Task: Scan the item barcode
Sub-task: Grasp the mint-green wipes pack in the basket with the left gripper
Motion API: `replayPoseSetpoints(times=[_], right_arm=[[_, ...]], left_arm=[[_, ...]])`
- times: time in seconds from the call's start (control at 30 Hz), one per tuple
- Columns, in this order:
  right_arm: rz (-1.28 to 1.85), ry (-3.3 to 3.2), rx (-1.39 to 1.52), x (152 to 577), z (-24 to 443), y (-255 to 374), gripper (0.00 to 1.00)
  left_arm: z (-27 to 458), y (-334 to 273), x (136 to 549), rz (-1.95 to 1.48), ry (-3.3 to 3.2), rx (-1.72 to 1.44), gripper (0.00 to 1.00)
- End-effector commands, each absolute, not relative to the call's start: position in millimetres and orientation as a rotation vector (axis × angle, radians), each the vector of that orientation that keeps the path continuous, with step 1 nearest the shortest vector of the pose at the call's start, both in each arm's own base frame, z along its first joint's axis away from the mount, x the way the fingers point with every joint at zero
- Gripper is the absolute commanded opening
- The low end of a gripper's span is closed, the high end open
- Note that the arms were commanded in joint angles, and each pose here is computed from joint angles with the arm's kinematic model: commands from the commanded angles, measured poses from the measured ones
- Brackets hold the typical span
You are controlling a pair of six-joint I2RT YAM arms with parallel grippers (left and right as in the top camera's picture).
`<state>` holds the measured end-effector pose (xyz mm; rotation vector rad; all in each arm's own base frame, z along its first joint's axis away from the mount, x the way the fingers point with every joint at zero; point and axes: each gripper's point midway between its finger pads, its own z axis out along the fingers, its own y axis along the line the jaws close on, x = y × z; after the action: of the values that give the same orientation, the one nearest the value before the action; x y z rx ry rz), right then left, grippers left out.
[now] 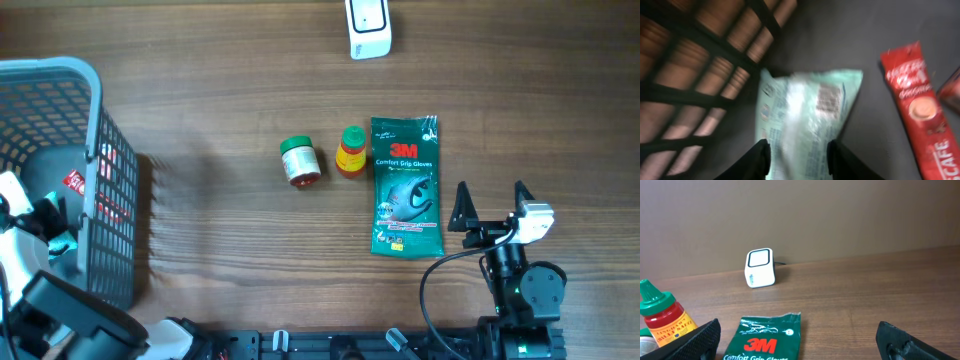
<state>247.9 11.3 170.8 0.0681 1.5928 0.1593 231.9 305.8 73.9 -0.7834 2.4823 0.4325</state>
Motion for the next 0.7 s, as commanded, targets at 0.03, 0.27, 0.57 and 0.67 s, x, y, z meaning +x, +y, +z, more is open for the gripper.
replayPoseSetpoints(times=[0.03,0.27,0.57,0.67], right_arm=[[0.16,1.595,0.048,248,170,14,1.0],[0.16,1.595,0.048,248,170,14,1.0],[0.159,1.595,0.048,248,170,14,1.0],[0.16,1.595,0.047,248,170,14,1.0]], left_arm=[[103,312,235,0.467,2.408,-0.777,0.36],[65,303,219,0.397,2.513,-0.881,1.0],[4,288,209,0.237,2.611,-1.061,1.0],[-8,285,204,0.209,2.636,-1.102,0.98]])
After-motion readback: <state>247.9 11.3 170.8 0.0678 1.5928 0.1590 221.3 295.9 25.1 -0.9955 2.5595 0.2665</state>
